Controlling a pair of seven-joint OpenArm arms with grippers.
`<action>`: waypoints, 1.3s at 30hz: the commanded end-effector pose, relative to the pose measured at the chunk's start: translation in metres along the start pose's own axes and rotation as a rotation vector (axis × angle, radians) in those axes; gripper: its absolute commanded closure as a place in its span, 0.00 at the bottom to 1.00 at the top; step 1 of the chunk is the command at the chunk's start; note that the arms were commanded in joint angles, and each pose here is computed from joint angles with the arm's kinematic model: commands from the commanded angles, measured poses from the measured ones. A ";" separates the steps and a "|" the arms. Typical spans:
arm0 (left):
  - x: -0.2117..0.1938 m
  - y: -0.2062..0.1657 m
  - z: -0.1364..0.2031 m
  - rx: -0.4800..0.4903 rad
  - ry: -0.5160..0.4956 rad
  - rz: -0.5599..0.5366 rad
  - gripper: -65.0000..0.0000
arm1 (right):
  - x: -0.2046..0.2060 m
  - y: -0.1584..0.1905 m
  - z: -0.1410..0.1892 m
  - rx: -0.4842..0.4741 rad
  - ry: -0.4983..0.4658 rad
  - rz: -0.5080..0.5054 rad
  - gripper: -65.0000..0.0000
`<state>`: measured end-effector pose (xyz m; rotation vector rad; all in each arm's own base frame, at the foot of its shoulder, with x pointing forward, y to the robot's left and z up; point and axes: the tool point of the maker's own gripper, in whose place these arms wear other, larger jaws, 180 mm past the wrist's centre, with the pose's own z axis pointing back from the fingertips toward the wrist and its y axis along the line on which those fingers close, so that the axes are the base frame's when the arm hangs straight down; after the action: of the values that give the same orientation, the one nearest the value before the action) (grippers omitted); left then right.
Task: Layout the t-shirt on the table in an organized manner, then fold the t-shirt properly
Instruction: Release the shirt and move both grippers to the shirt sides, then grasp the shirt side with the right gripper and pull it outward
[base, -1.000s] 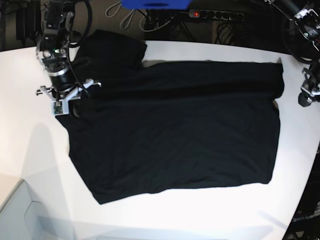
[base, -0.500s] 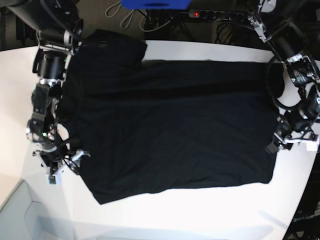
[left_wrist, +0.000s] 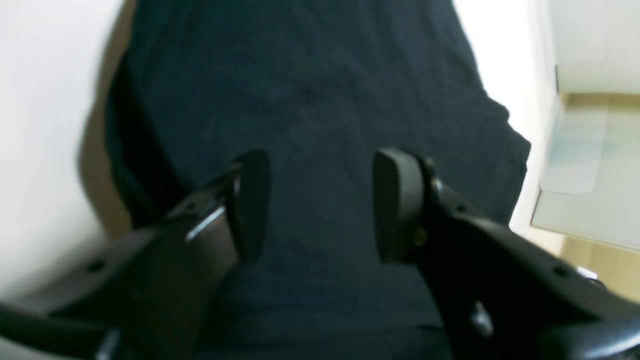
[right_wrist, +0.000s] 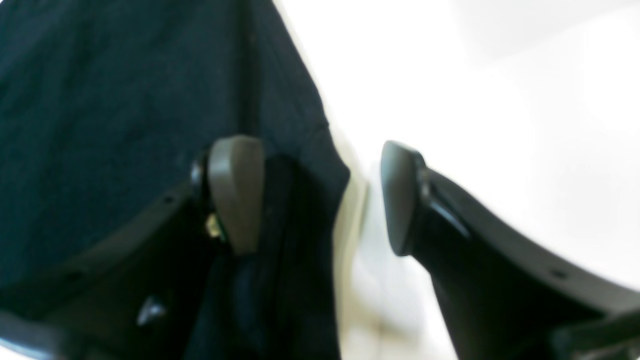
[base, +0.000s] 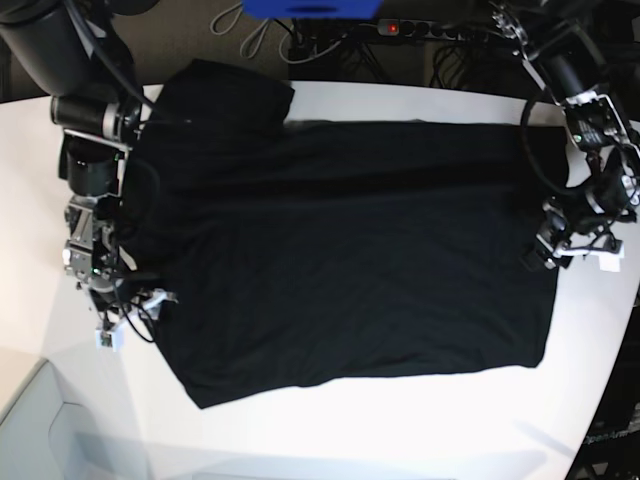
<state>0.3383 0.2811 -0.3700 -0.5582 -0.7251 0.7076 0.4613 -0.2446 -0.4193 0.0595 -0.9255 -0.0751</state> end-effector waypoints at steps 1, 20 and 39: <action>0.020 -0.013 0.005 -0.033 -0.049 -0.022 0.50 | 0.019 -0.002 0.002 -0.003 -0.052 0.005 0.55; -0.044 -0.019 -0.026 -0.041 0.123 -0.027 0.78 | 0.073 0.037 0.095 -0.003 -0.394 0.167 1.00; -0.071 -0.008 -0.050 0.013 0.164 -0.064 0.78 | -0.090 0.249 0.226 0.677 -0.235 0.593 1.00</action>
<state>0.3372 0.2089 -0.4282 -0.5838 -0.5758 0.6119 0.2340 0.0049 -0.3436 0.3885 -1.1038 0.8012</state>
